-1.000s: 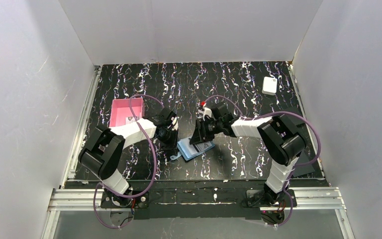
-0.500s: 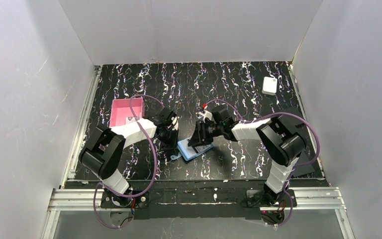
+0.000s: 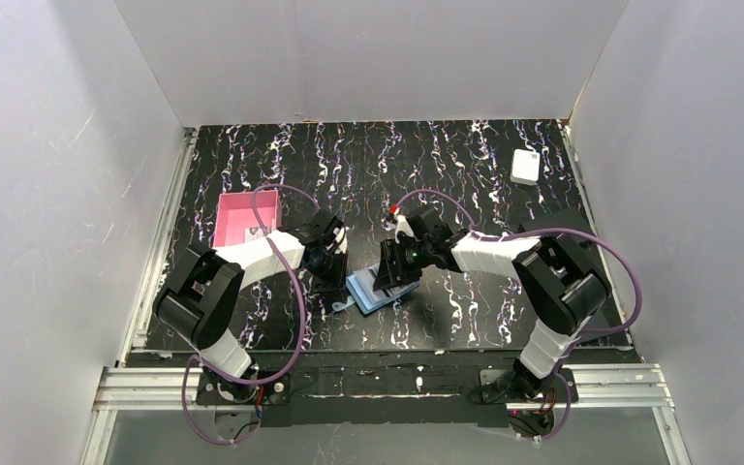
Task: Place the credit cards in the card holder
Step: Insert the credit card into the card holder.
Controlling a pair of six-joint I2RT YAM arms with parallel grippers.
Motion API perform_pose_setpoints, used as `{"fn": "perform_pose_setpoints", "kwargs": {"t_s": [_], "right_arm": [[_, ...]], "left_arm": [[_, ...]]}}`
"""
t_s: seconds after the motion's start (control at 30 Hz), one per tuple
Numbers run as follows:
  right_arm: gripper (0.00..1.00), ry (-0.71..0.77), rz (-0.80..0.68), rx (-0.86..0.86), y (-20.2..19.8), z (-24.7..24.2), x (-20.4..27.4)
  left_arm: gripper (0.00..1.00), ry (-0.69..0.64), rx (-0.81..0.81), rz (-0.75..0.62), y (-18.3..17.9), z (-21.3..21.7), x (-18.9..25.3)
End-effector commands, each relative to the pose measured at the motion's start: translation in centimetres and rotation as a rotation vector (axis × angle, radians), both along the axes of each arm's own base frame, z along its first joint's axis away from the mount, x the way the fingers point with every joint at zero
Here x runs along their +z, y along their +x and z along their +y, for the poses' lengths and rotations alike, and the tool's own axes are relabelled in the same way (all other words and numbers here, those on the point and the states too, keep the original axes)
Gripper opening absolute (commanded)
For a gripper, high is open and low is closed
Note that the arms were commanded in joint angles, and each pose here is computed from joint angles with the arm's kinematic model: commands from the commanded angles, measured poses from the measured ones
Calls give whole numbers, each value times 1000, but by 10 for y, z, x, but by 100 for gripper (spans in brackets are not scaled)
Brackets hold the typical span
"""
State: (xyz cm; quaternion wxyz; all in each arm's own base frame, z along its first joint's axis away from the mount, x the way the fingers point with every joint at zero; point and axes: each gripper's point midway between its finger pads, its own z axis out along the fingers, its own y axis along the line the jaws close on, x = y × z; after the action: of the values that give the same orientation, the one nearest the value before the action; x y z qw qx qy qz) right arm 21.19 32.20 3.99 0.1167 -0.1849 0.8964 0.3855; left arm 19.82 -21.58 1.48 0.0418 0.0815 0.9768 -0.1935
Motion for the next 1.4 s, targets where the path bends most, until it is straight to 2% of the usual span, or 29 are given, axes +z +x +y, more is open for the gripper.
{"fn": "perform_pose_setpoints", "kwargs": {"t_s": [0.0,0.1,0.3,0.43,0.63,0.83,1.03,1.37], "right_arm": [[56,-115,-36,-8,-1,-14,-12],[56,-90,-47,2,-1,-10,-1],[59,-17,-57,-5,2,-4,24],[59,14,-49,-15,6,-4,30],[54,25,-24,-23,4,-3,22],[50,12,-21,-32,6,-5,12],[48,-11,-24,-32,6,-9,4],[47,-18,-2,-26,1,-10,-6]], "left_arm": [[0,16,-26,9,-6,0,-11],[3,-10,-41,-9,-6,-2,10],[16,-107,-45,-105,-1,-11,69],[18,-199,-30,-104,3,-28,82],[11,-255,-27,-52,5,-46,62],[7,-191,-7,-39,11,-42,29],[3,-108,6,4,3,-27,-5],[1,-48,13,35,-10,-13,-24]]}}
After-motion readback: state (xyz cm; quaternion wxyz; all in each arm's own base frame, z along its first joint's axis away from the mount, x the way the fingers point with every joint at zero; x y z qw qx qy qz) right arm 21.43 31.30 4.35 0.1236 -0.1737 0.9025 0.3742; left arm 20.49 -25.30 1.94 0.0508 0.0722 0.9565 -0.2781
